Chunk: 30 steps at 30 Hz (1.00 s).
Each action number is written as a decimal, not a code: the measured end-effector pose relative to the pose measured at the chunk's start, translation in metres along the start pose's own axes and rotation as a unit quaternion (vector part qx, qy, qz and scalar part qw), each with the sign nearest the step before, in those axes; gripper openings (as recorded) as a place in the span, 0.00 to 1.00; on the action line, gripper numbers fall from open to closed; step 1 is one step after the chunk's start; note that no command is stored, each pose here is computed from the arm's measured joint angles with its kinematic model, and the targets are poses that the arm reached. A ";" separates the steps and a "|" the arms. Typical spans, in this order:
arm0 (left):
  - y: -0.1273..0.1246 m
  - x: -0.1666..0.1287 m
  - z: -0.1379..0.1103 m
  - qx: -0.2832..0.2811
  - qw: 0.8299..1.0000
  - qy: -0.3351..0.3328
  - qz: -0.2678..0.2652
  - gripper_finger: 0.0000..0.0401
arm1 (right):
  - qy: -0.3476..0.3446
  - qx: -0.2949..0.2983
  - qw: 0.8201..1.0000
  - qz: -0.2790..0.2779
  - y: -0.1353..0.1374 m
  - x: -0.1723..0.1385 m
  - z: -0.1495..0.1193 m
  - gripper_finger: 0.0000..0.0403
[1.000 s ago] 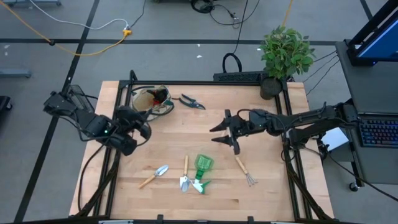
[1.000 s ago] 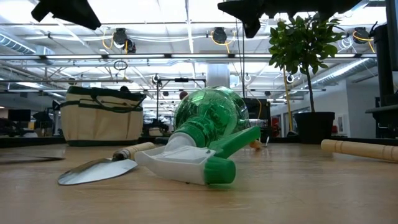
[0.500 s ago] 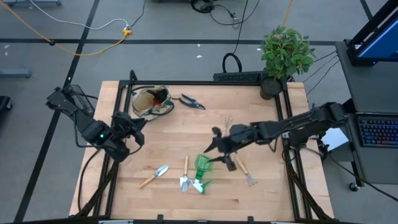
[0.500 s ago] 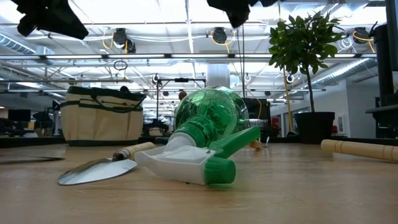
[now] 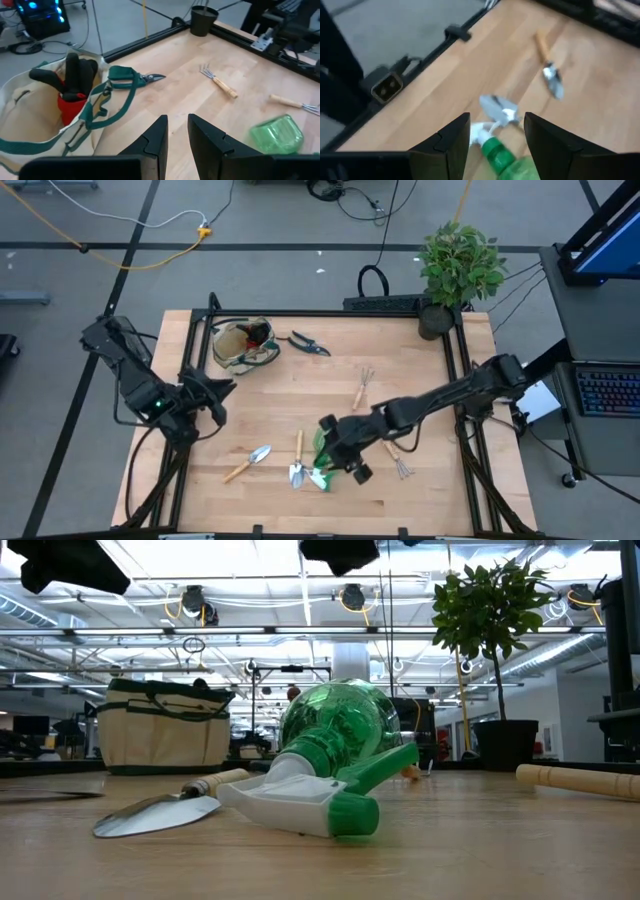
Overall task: Pick & Place Garden tools in Gardening bag
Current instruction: Put the green spray bottle into the gardening bag
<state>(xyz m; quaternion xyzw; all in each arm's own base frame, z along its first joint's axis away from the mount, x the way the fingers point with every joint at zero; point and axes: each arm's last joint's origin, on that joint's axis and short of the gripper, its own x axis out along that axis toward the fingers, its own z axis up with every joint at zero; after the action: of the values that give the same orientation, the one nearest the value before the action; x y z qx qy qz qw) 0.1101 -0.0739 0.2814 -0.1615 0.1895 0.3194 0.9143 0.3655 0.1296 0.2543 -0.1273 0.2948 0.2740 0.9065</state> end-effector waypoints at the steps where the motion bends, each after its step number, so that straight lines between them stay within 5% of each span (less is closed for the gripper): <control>1: 0.000 -0.001 0.000 0.002 1.000 -0.001 -0.003 0.19 | 0.003 -0.009 1.000 0.003 0.001 0.005 0.001 0.45; 12: -0.001 -0.005 -0.003 0.007 1.000 -0.002 -0.017 0.19 | 0.097 -0.132 0.987 -0.006 0.008 0.044 -0.009 0.45; 30: -0.002 -0.005 -0.003 0.008 1.000 -0.001 -0.018 0.19 | 0.167 -0.214 0.962 -0.028 0.006 0.080 -0.003 0.45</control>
<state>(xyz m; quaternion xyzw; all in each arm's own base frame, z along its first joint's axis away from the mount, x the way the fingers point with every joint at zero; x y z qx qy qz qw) 0.1072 -0.0786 0.2816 -0.1577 0.1876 0.3014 0.9215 0.4145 0.1669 0.2034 -0.3704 0.3733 0.2802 0.8031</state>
